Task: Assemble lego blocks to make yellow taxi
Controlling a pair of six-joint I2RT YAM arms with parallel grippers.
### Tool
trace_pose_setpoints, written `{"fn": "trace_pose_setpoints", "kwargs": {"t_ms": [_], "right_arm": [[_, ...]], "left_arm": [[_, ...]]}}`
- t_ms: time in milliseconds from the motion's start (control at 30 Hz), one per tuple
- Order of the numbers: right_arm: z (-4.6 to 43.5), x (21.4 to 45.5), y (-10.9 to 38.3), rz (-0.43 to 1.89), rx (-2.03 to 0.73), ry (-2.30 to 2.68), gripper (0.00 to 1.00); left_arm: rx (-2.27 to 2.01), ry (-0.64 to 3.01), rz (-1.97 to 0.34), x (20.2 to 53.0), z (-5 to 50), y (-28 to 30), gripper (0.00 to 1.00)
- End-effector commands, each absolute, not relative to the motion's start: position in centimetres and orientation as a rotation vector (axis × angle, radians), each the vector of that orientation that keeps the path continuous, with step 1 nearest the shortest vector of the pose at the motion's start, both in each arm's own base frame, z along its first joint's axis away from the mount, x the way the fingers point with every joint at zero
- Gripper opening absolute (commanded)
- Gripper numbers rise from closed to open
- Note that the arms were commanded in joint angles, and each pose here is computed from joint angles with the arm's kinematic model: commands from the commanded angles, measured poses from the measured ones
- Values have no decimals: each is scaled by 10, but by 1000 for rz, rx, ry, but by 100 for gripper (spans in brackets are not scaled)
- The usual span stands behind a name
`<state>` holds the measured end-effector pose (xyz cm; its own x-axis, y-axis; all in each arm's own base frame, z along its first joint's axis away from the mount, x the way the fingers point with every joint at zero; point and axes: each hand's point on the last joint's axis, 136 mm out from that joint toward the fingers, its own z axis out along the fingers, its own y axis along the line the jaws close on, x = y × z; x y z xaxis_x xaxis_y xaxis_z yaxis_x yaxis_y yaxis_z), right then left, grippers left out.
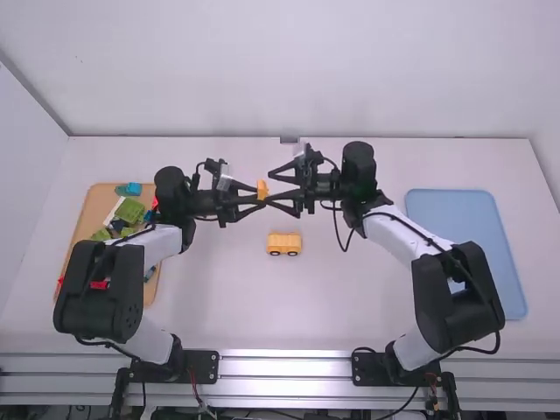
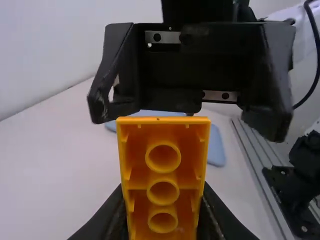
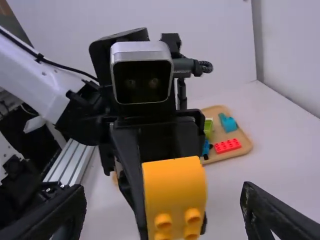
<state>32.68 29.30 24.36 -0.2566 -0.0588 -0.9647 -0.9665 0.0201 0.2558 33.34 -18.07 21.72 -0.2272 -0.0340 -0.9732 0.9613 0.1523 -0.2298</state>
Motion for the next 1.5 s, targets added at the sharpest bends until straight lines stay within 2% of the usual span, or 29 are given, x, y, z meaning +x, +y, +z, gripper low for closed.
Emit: {"fn": "trace_pose_setpoints", "kwargs": {"t_ms": [0,200,233,300,367,500,733,1067,1300,1467], "right_arm": [[257,329,294,1322,-1125,1409,77],[257,322,301,1329,-1155,1387,68],[257,322,301,1324,-1159,1381,62],[257,322,301,1325,-1158,1382,59],[257,321,301,1333,-1166,1377,51],[258,315,300,1355,-1190,1358,49],[260,316,295,1353,-1203,1336,50],[260,313,292,1369,-1218,1322,39],[260,313,292,1369,-1219,1322,39],[261,309,296,1373,-1239,1304,28]], "left_arm": [[999,1413,-1309,327,224,-184,6],[1024,1393,-1346,319,231,-197,5],[1015,1398,-1343,320,231,-198,5],[1009,1400,-1338,321,231,-197,5],[997,1404,-1331,324,231,-196,5],[993,1406,-1329,324,231,-196,5],[996,1401,-1321,325,231,-195,4],[991,1393,-1299,327,232,-197,5],[992,1391,-1297,327,232,-197,6],[991,1392,-1299,327,232,-197,13]]}}
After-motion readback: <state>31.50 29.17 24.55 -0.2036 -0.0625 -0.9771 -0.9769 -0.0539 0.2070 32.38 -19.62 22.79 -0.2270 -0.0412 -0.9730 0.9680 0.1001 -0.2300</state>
